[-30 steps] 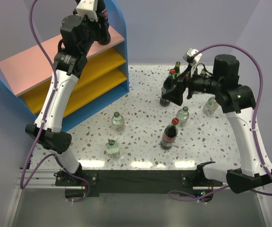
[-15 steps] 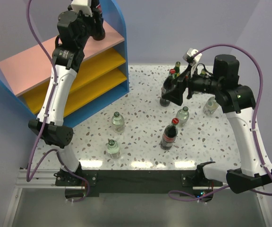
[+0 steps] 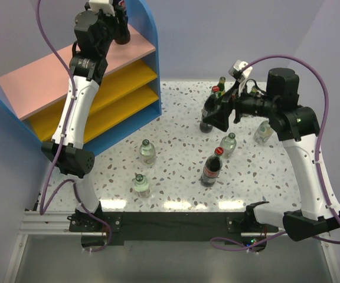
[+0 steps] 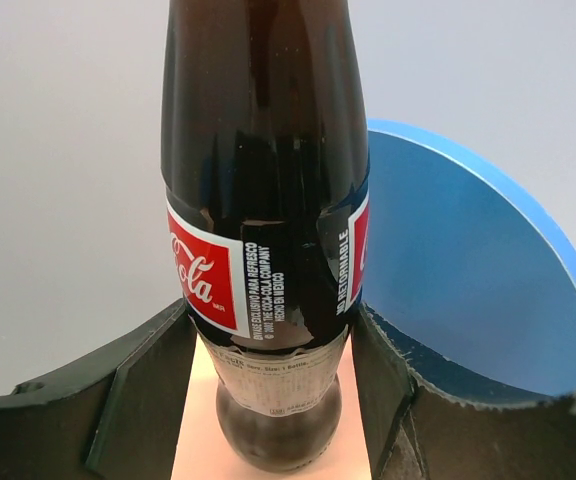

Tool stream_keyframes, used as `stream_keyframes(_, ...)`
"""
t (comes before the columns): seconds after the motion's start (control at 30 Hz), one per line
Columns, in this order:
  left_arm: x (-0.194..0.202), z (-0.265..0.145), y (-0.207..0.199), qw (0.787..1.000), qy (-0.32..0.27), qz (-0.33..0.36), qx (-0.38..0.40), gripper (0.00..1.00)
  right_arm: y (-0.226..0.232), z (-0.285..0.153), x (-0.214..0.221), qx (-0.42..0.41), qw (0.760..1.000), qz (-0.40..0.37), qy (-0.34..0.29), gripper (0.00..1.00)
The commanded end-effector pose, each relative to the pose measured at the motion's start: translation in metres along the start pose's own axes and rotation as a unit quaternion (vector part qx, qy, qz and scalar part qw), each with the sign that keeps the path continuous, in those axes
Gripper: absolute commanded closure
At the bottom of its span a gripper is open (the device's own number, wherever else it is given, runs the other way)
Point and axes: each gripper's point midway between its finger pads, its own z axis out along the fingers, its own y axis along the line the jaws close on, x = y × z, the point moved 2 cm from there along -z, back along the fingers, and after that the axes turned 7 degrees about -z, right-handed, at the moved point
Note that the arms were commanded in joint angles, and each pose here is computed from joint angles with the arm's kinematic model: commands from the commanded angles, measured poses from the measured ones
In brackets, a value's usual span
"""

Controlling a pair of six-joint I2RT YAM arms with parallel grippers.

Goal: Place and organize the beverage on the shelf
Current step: Place the drink on the shelf.

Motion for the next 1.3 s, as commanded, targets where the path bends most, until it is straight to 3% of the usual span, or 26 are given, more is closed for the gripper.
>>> stream_keyframes(0.0, -0.011, 0.005, 0.008, 1.000, -0.023, -0.011, -0.008, 0.49, -0.002, -0.007, -0.011, 0.016, 0.999, -0.025, -0.014, 0.01)
stream_keyframes(0.13, -0.012, 0.005, 0.007, 1.000, -0.023, -0.013, -0.006, 0.39, -0.002, -0.008, -0.013, 0.017, 0.999, -0.025, -0.016, 0.01)
stream_keyframes(0.27, -0.018, 0.000, 0.005, 1.000, -0.026, -0.016, -0.002, 0.18, -0.001, -0.010, -0.014, 0.017, 0.999, -0.023, -0.018, 0.01)
stream_keyframes(0.37, -0.029, -0.009, 0.002, 0.999, -0.032, -0.019, 0.004, 0.12, 0.001, -0.011, -0.014, 0.015, 0.999, -0.024, -0.020, 0.01)
stream_keyframes(0.7, -0.064, -0.062, -0.001, 0.999, -0.041, -0.021, 0.012, 0.05, 0.007, -0.018, -0.012, 0.017, 0.999, -0.034, -0.017, 0.01)
stream_keyframes(1.0, -0.066, -0.100, 0.000, 1.000, -0.015, -0.019, 0.013, 0.03, 0.017, -0.026, -0.008, 0.009, 0.998, -0.053, -0.011, 0.01)
stream_keyframes(1.1, -0.084, -0.137, -0.007, 0.999, -0.019, -0.028, 0.033, 0.03, 0.028, -0.030, 0.001, -0.023, 0.996, -0.083, 0.005, 0.01)
stream_keyframes(1.27, -0.073, -0.188, -0.019, 0.996, 0.011, -0.052, 0.073, 0.01, 0.043, -0.036, 0.025, -0.073, 0.990, -0.114, 0.038, 0.01)
